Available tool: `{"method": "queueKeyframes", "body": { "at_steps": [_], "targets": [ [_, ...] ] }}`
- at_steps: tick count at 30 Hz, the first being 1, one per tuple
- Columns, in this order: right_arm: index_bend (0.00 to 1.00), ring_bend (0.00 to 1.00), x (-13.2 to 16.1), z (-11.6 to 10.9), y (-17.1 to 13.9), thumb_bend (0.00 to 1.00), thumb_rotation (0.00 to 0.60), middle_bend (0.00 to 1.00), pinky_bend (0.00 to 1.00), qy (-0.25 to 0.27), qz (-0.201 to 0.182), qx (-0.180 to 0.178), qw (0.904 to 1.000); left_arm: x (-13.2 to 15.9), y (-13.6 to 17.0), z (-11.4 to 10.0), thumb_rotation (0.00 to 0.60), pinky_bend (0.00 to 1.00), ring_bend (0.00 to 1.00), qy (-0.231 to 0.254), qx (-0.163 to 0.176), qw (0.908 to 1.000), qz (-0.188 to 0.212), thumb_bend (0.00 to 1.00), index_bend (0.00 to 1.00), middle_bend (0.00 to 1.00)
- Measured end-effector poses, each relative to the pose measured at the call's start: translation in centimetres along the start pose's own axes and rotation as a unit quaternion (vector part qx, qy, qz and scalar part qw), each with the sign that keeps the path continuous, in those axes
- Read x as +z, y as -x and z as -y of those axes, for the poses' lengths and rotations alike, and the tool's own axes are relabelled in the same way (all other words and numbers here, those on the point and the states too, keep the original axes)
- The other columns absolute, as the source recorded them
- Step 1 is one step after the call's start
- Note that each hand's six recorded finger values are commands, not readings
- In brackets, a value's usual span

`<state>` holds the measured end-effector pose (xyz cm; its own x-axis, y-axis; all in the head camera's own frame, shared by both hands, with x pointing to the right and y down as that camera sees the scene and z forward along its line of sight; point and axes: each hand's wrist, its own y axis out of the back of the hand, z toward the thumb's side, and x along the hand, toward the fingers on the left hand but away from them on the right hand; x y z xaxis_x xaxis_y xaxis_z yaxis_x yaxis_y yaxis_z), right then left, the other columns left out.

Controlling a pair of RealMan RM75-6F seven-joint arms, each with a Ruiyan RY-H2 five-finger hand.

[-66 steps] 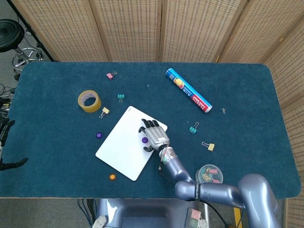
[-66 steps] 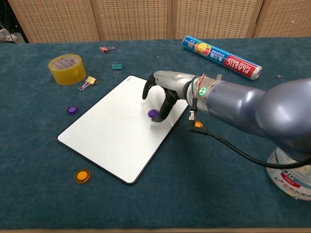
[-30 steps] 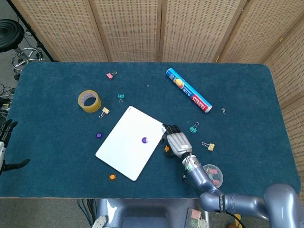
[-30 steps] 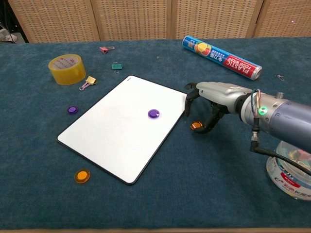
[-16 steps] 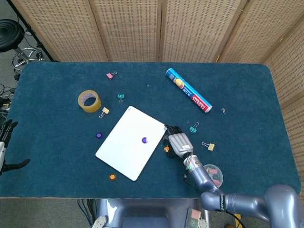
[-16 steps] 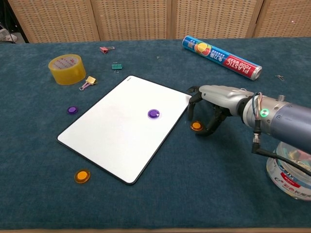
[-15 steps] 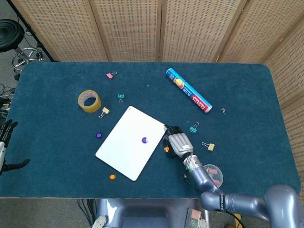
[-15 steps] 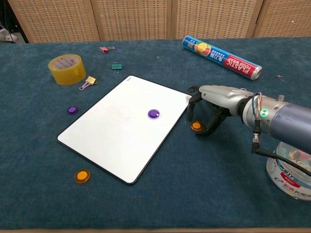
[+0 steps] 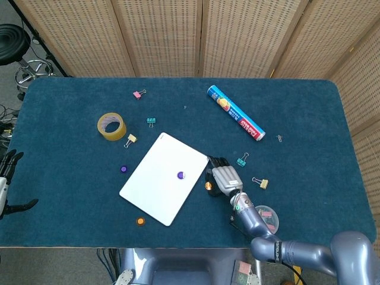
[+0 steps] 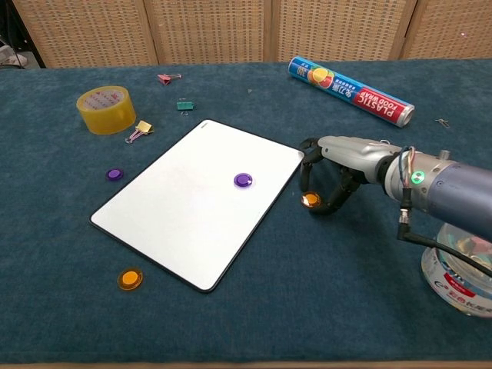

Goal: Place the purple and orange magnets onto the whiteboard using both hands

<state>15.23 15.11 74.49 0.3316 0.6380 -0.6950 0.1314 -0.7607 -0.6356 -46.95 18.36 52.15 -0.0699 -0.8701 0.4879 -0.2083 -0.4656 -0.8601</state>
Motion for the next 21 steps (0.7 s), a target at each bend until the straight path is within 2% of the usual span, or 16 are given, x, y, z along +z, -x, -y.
{"method": "queueKeyframes", "body": {
  "at_steps": [11,21],
  "targets": [
    [0.52,0.00,0.03,0.05,0.10,0.30,0.600,0.00,0.00,0.003,0.002,0.001,1.0000,0.02,-0.03,0.04,0.600,0.00,0.00,-0.001,0.000,1.0000,-0.001,0.00,0.00,0.00],
    [0.53,0.00,0.29,-0.13,-0.07,0.33,0.600,0.00,0.00,0.007,-0.002,-0.003,1.0000,0.03,0.03,0.02,0.600,0.00,0.00,0.000,0.000,1.0000,0.000,0.00,0.00,0.00]
  ]
}}
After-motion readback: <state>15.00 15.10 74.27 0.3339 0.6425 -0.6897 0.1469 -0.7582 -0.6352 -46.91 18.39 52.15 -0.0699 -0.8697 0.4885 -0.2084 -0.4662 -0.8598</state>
